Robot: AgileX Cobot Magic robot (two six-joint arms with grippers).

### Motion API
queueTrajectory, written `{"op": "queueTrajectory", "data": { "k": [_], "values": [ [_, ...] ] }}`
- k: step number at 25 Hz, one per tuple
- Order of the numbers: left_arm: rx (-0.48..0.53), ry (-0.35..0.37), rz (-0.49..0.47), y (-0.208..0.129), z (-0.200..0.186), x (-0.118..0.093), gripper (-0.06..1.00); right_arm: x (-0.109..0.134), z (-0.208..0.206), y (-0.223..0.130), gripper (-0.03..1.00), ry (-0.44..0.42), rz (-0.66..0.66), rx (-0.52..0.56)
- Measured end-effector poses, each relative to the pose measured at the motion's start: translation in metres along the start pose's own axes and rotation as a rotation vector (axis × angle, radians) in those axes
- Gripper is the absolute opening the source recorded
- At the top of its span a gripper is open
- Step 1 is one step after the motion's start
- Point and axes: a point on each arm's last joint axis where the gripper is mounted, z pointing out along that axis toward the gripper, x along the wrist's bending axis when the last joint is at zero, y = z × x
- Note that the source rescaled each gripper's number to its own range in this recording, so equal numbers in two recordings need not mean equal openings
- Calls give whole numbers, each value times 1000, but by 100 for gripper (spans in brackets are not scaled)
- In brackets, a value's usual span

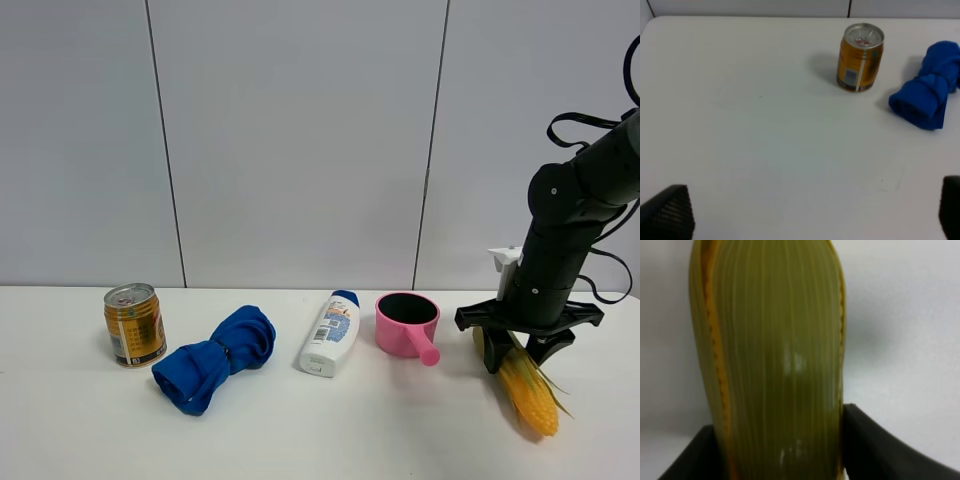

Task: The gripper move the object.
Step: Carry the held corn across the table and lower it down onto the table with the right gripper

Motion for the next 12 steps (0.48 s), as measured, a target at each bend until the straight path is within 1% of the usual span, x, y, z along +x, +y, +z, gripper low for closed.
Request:
{"op": "queueTrajectory", "data": {
  "k": [3,5,7,9,11,12],
  "values": [
    [0,0,0,0,0,0,100,0,0,0,0,-5,-19,1],
    [0,0,0,0,0,0,100,4,-7,-1,0,-5,-71,-1],
    [0,0,0,0,0,0,100,12,-26,-1,0,1,-144,-20],
    [0,0,0,0,0,0,100,25,-60,0,0,12,-236,-70],
    [0,0,0,0,0,0,100,45,-102,1,0,27,-401,-104],
    [0,0,0,0,0,0,100,58,-126,-1,0,39,-531,-115]
  ]
}}
